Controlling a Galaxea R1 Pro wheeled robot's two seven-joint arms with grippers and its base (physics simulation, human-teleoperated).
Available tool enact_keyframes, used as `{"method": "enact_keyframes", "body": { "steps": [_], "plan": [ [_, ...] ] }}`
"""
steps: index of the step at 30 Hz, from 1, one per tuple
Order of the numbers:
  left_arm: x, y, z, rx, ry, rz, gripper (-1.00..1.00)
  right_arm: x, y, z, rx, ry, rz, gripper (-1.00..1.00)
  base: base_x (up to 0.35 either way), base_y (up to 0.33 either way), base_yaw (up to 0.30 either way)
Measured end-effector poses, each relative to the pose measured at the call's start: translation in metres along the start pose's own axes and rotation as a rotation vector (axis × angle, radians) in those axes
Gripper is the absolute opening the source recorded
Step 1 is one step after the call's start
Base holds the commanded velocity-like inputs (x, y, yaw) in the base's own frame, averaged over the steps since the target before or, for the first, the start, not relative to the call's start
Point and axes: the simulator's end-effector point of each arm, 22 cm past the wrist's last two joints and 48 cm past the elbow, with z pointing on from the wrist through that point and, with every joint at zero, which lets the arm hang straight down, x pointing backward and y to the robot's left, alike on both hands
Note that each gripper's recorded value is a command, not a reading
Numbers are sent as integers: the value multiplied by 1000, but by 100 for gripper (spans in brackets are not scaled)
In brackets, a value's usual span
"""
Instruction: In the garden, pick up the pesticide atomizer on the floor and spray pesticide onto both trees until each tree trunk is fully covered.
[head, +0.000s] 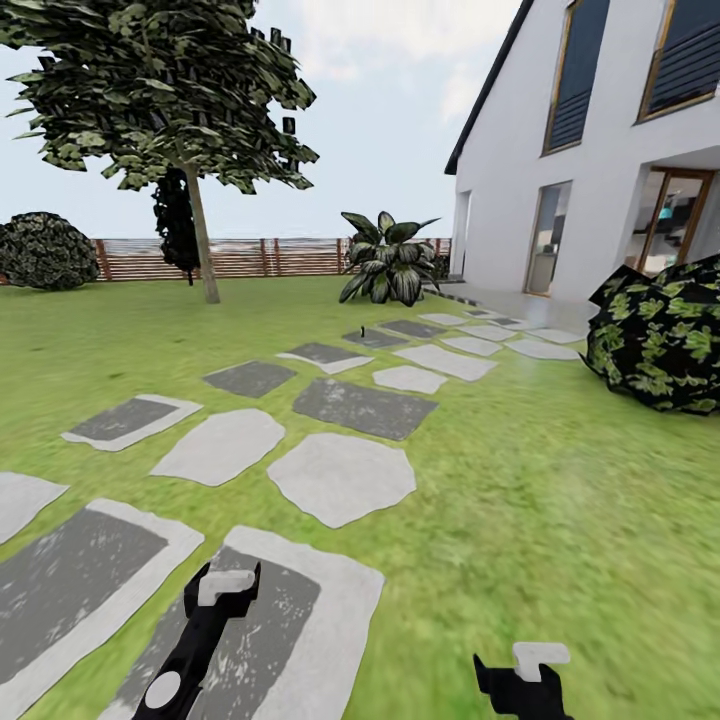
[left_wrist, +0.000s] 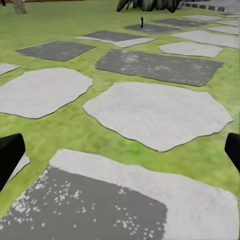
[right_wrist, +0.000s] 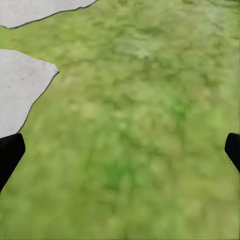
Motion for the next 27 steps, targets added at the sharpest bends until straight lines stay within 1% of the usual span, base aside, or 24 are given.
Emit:
{"method": "enact_keyframes", "body": {
  "steps": [27],
  "plan": [
    [0,0,0,0,0,0,100,0,1,0,-4,-1,6,100,335,0,0]
  ]
}}
